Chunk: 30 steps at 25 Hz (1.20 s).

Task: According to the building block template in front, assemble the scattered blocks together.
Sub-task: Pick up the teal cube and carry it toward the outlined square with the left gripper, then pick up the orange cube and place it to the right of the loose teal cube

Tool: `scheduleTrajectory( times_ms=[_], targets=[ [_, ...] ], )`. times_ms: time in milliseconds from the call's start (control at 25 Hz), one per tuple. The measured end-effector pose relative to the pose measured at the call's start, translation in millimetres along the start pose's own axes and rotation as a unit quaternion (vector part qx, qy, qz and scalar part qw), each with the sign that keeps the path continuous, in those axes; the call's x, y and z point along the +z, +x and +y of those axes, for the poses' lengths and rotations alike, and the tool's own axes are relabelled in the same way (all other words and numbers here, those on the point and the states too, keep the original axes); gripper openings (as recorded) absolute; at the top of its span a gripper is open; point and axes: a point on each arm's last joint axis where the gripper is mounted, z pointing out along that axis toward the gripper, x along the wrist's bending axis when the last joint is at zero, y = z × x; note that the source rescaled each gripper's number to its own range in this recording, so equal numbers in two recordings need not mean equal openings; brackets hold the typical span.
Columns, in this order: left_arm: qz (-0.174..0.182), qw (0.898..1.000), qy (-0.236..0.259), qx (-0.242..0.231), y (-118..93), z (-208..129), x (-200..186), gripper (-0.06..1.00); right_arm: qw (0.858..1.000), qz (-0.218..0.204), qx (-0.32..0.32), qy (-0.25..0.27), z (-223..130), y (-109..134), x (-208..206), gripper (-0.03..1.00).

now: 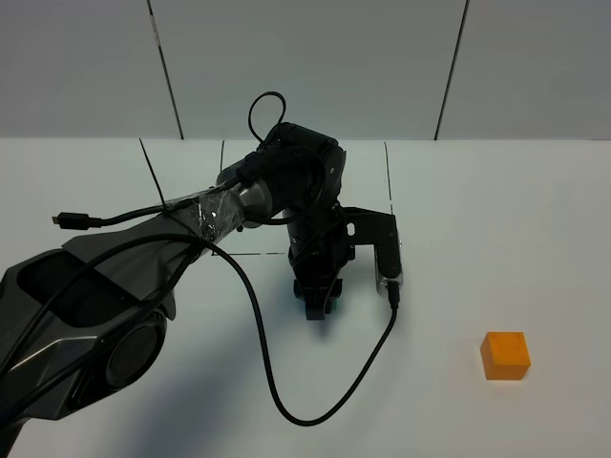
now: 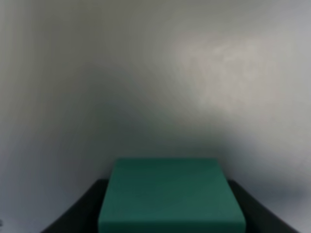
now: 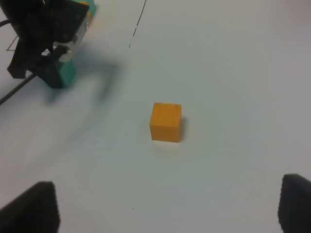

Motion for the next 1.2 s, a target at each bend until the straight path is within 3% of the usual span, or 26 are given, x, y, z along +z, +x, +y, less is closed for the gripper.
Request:
scheduleTrajectory(
  times_ms=[200, 240, 320, 680, 760, 840, 1040, 1200],
  targets=[
    [0.006, 1.000, -0.003, -0.005, 0.9, 0.6, -1.0, 0.80, 1.000, 0.000, 0.000, 0.000, 0.0, 0.0, 0.0, 0.80],
    [0.008, 1.000, -0.004, -0.006, 1.3, 0.8, -1.4, 0.90, 1.000, 0.000, 0.000, 0.000, 0.0, 0.0, 0.0, 0.80],
    [0.012, 1.000, -0.004, -0.007, 1.8, 0.9, -3.1, 0.99, 1.000, 0.000, 0.000, 0.000, 0.0, 0.0, 0.0, 0.80],
    [0.018, 1.000, -0.004, -0.005, -3.6, 0.9, -39.1, 0.99, 1.000, 0.000, 0.000, 0.000, 0.0, 0.0, 0.0, 0.80],
    [0.037, 0.999, -0.006, -0.026, -4.0, 0.5, -56.7, 0.98, 1.000, 0.000, 0.000, 0.000, 0.0, 0.0, 0.0, 0.80],
    [0.055, 0.995, -0.016, -0.080, -5.0, -0.2, -76.8, 0.97, 1.000, 0.000, 0.000, 0.000, 0.0, 0.0, 0.0, 0.80],
    [0.093, 0.969, -0.056, -0.223, 0.6, -22.9, -130.7, 0.89, 1.000, 0.000, 0.000, 0.000, 0.0, 0.0, 0.0, 0.80],
    [0.117, 0.936, -0.078, -0.322, 14.3, -64.2, -163.1, 0.83, 1.000, 0.000, 0.000, 0.000, 0.0, 0.0, 0.0, 0.80]
  ],
)
